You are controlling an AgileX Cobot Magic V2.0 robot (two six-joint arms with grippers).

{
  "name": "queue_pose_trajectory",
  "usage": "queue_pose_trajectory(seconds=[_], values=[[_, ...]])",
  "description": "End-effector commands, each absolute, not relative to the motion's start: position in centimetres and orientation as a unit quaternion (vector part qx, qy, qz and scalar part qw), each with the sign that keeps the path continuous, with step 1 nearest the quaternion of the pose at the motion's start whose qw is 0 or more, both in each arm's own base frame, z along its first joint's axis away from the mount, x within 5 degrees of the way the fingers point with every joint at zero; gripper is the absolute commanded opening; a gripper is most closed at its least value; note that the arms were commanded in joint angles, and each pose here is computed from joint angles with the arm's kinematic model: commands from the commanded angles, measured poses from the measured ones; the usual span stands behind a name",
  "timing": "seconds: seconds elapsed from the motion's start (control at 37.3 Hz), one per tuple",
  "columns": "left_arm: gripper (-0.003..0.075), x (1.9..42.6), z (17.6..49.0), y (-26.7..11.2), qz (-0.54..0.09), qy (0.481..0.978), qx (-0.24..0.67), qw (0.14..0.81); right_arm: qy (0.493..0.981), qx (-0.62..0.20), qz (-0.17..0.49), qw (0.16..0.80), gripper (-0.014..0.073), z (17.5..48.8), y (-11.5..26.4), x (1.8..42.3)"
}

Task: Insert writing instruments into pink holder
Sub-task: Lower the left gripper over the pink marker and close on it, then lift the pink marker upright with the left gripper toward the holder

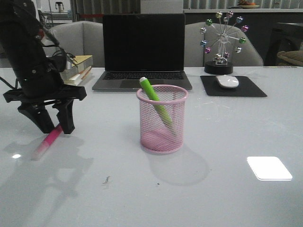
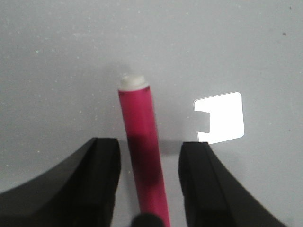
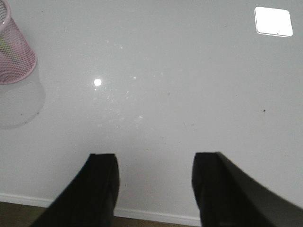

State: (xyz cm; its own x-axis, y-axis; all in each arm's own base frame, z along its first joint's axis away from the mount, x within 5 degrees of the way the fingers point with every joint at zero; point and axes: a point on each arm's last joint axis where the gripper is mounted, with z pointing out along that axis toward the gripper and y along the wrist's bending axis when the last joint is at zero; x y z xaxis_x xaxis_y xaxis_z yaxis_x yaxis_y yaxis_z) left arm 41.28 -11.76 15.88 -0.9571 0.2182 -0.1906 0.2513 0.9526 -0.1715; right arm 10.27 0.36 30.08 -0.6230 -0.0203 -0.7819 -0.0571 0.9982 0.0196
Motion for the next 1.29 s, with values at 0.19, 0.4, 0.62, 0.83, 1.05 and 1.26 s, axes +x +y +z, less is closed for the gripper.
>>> queue_pose_trajectory(seconds=[0.19, 0.4, 0.62, 0.83, 1.05, 1.26], values=[[0.0092, 41.1, 15.5, -12.5, -0.108, 0.985, 0.12, 0.068, 0.884, -0.02, 0.011, 0.467, 0.0465, 31.3, 0.2, 10.5], [0.0099, 41.5, 17.8, -12.8, -0.111, 0.978, 0.123, 0.128, 0.886, -0.02, 0.012, 0.463, 0.0465, 31.2, 0.2, 10.5], [0.0099, 41.4, 23.8, -14.0, -0.118, 0.945, 0.146, 0.268, 0.89, -0.021, 0.012, 0.455, 0.0465, 31.1, 0.2, 10.4], [0.0099, 39.8, 29.7, -16.5, -0.13, 0.892, 0.189, 0.389, 0.89, -0.021, 0.012, 0.455, 0.0465, 31.1, 0.2, 10.4], [0.0099, 37.9, 32.5, -19.7, -0.156, 0.849, 0.214, 0.457, 0.89, -0.021, 0.012, 0.455, 0.0465, 31.1, 0.2, 10.4], [0.0099, 35.8, 33.6, -23.3, -0.199, 0.799, 0.216, 0.524, 0.89, -0.021, 0.012, 0.455, 0.0465, 31.1, 0.2, 10.4]])
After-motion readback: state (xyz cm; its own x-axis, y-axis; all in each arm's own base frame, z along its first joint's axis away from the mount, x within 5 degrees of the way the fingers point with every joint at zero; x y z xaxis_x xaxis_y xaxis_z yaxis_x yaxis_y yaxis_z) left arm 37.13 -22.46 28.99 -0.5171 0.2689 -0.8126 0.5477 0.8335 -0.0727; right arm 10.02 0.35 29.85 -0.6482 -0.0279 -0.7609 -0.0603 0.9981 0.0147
